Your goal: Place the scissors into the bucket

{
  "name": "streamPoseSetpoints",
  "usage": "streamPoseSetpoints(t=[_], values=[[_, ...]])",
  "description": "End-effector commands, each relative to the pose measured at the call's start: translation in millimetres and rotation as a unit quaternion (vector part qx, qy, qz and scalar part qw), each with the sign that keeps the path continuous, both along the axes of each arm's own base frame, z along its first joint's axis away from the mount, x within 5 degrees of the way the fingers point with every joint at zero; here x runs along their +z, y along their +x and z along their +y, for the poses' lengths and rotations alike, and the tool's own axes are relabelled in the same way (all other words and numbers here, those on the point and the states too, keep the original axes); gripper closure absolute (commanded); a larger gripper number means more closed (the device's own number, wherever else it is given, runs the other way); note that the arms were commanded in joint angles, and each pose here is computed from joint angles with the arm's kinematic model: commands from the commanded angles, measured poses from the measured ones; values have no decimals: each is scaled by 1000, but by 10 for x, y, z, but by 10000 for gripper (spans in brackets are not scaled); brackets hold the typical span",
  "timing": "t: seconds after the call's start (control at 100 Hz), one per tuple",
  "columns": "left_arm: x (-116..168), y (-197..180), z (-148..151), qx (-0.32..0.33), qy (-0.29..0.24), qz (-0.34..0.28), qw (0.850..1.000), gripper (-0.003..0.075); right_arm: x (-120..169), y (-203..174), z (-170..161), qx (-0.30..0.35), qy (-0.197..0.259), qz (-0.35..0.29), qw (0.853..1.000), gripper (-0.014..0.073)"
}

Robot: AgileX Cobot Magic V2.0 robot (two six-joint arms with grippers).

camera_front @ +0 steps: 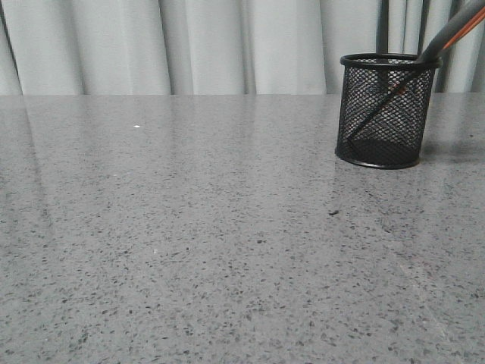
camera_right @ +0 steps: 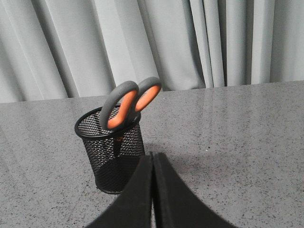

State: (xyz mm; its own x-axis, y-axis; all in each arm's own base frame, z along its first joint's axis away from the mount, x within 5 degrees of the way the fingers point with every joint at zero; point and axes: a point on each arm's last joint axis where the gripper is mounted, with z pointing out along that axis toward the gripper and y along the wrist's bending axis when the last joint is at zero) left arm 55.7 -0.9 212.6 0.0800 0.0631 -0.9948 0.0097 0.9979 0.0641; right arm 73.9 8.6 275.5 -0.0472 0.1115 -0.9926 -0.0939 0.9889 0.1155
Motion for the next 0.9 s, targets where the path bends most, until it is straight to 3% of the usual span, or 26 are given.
streamPoseSetpoints(t=[0.0, 0.89], values=[[27, -21, 6, 4, -3, -43, 999, 741, 147, -3, -37, -21, -6, -43, 999, 664], [17, -19, 6, 3, -4, -37, 999, 741, 147, -3, -37, -21, -6, -43, 999, 664]])
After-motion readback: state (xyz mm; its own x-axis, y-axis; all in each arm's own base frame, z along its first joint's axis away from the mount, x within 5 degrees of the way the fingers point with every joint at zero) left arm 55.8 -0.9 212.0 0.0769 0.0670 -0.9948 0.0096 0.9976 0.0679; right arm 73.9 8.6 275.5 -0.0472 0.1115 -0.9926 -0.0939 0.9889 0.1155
